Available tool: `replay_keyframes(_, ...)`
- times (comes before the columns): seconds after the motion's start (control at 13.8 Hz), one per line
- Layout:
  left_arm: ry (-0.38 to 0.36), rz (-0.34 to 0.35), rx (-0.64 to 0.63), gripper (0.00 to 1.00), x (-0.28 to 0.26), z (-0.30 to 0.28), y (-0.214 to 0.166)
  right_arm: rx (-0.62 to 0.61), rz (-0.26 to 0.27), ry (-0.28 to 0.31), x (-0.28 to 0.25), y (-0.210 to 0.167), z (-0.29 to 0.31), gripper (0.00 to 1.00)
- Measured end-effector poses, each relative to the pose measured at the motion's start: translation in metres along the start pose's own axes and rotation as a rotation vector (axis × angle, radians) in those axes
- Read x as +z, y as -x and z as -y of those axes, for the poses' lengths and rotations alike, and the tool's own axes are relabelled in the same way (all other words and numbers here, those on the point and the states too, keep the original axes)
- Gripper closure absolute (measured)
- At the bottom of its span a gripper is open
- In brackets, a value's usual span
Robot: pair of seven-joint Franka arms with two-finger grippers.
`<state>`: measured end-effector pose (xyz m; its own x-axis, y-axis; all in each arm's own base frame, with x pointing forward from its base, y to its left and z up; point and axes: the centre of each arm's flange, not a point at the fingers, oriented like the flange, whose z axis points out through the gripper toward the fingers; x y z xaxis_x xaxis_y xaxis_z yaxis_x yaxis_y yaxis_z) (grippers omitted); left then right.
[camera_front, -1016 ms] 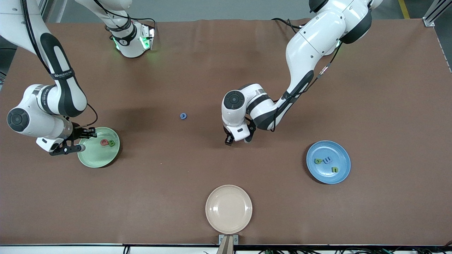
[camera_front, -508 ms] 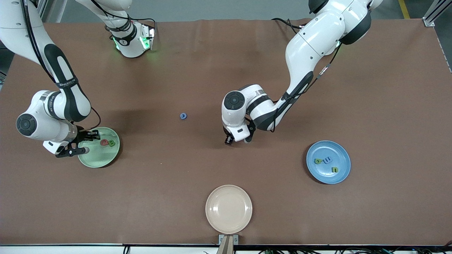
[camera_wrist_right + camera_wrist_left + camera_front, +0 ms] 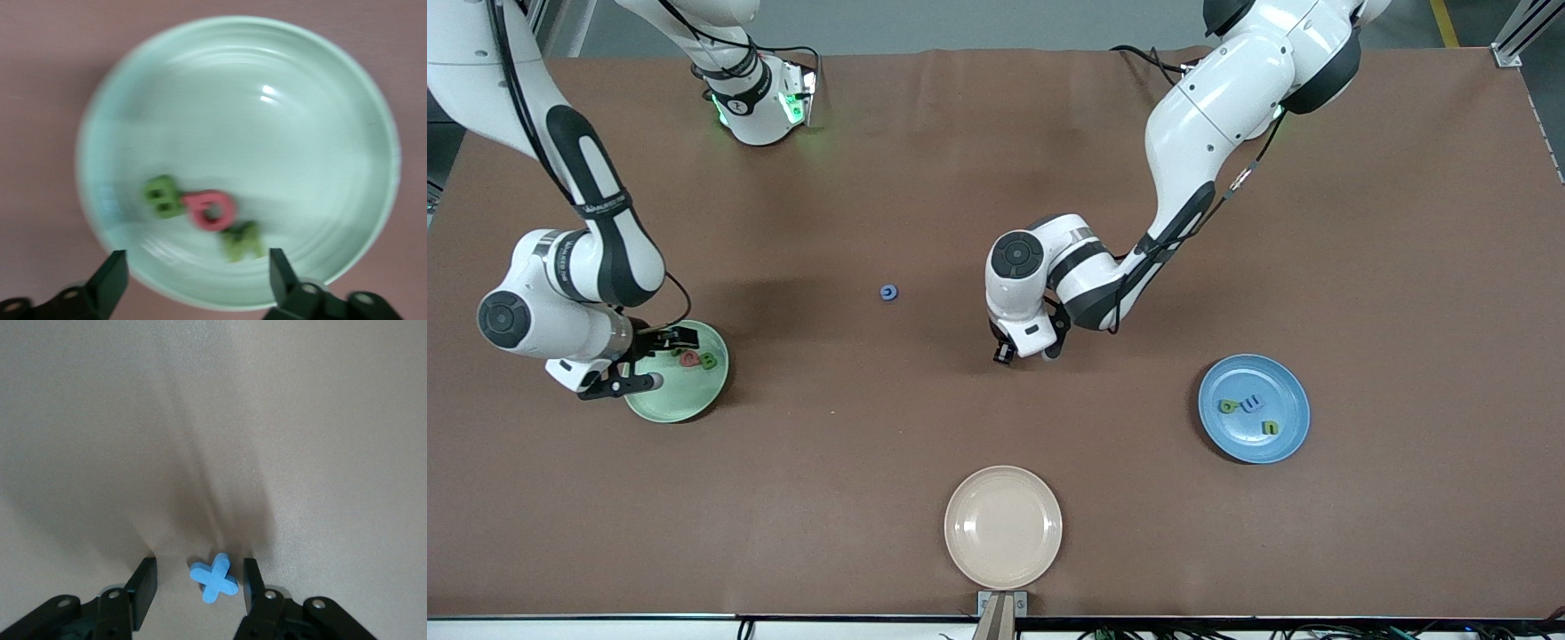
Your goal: Sort upper and lower case letters into plates
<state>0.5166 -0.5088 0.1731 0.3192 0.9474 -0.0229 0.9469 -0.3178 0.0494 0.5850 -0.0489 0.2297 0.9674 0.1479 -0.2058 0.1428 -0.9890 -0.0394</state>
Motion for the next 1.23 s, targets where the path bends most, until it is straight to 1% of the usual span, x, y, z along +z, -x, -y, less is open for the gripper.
replay_keyframes(0.07, 0.001, 0.002, -0.001, 0.45, -0.001, 0.0, 0.0, -0.001, 0.008, 0.011, -0.013, -0.002, 0.031, 0.0)
replay_keyframes(0.15, 0.001, 0.002, -0.001, 0.46, -0.001, -0.001, 0.0, -0.014, 0.006, 0.017, -0.025, -0.002, 0.064, 0.0)
replay_keyframes(0.22, 0.002, 0.004, -0.001, 0.56, -0.002, -0.001, 0.001, -0.018, 0.002, 0.005, -0.032, 0.001, 0.094, 0.0)
replay_keyframes(0.29, 0.003, 0.006, -0.001, 0.62, -0.002, -0.001, 0.002, -0.007, 0.002, -0.013, -0.035, 0.007, 0.124, 0.0)
replay_keyframes(0.36, 0.004, 0.006, -0.001, 0.63, -0.002, -0.001, 0.002, 0.019, 0.008, -0.017, -0.034, 0.012, 0.152, 0.0)
replay_keyframes(0.44, 0.005, 0.007, -0.001, 0.7, -0.003, -0.002, 0.002, 0.048, 0.009, -0.01, -0.031, 0.018, 0.182, 0.0)
replay_keyframes(0.51, 0.006, 0.008, -0.002, 0.74, -0.003, -0.002, 0.002, 0.061, -0.004, -0.002, -0.024, 0.023, 0.213, 0.0)
replay_keyframes(0.65, 0.008, 0.009, -0.002, 0.74, -0.003, -0.002, 0.002, 0.046, -0.056, 0.008, -0.003, 0.038, 0.269, 0.0)
replay_keyframes(0.87, 0.012, 0.009, -0.007, 0.74, -0.003, -0.005, -0.002, 0.062, -0.096, 0.012, 0.018, 0.061, 0.323, 0.0)
replay_keyframes(1.09, 0.018, 0.008, -0.028, 0.74, -0.005, -0.013, -0.016, 0.089, -0.141, -0.002, 0.025, 0.071, 0.358, 0.0)
replay_keyframes(1.23, 0.023, 0.009, -0.034, 0.74, -0.006, -0.018, -0.025, 0.099, -0.153, -0.008, 0.039, 0.073, 0.366, 0.0)
